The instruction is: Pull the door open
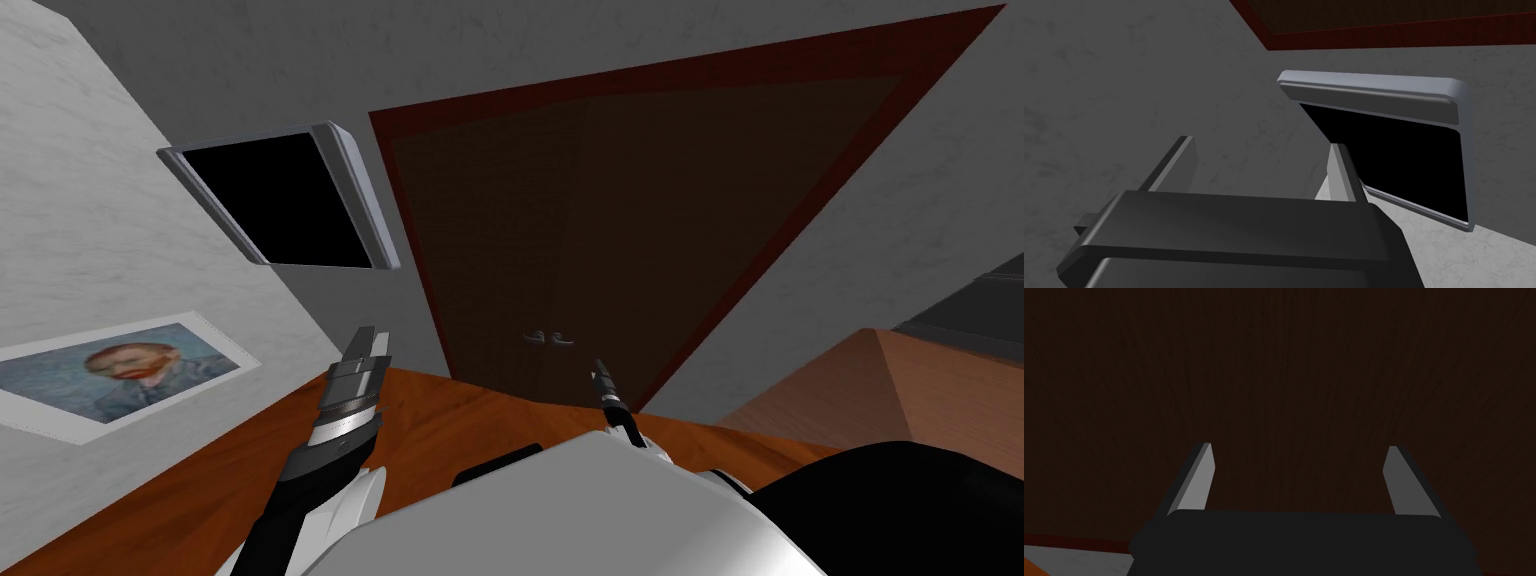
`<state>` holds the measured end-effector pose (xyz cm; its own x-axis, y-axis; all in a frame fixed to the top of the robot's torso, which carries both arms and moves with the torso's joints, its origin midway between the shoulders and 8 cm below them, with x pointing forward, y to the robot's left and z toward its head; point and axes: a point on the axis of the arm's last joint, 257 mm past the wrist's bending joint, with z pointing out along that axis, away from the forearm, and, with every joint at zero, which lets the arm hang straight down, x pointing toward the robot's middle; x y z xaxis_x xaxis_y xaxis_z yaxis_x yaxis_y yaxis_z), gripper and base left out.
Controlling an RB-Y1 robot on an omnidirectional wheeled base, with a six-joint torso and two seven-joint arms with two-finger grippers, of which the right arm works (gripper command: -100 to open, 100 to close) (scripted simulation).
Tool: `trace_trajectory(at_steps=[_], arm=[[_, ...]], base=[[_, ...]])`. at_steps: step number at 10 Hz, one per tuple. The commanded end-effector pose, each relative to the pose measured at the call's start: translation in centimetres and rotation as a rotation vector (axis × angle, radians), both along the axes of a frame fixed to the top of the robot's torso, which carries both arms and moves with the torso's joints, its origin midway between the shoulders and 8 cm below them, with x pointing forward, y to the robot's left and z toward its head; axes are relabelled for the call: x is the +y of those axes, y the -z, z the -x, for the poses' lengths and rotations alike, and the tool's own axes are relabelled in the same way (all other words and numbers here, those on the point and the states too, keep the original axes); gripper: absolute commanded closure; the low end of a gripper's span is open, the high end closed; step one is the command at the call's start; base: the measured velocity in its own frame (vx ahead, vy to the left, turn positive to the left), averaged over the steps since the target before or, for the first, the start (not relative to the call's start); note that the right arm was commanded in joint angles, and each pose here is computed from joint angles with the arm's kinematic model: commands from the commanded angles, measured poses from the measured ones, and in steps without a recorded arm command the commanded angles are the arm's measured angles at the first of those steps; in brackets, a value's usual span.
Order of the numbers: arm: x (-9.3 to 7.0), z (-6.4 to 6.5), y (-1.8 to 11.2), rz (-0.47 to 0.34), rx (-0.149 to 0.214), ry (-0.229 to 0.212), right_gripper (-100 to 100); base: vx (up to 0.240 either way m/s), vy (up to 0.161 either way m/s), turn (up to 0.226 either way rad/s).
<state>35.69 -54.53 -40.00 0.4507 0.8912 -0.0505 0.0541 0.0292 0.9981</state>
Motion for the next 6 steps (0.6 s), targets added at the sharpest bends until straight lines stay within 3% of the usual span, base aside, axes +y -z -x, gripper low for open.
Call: trace_trajectory(at_steps=[1, 3, 5, 6], arm=[[-1.0, 0.9, -0.1, 0.009, 0.006, 0.024, -100], [-0.1, 0.0, -0.2, 0.004, -0.006, 0.011, -100], [2.1, -1.9, -0.5, -0.008, -0.029, -0.024, -100], [2.1, -2.0, -0.5, -0.008, -0.029, -0.024, -100]], base=[[0.152, -0.110, -0.083], [0.170, -0.086, 0.064], [0.198, 0.023, 0.131], [0.149, 0.051, 0.043]])
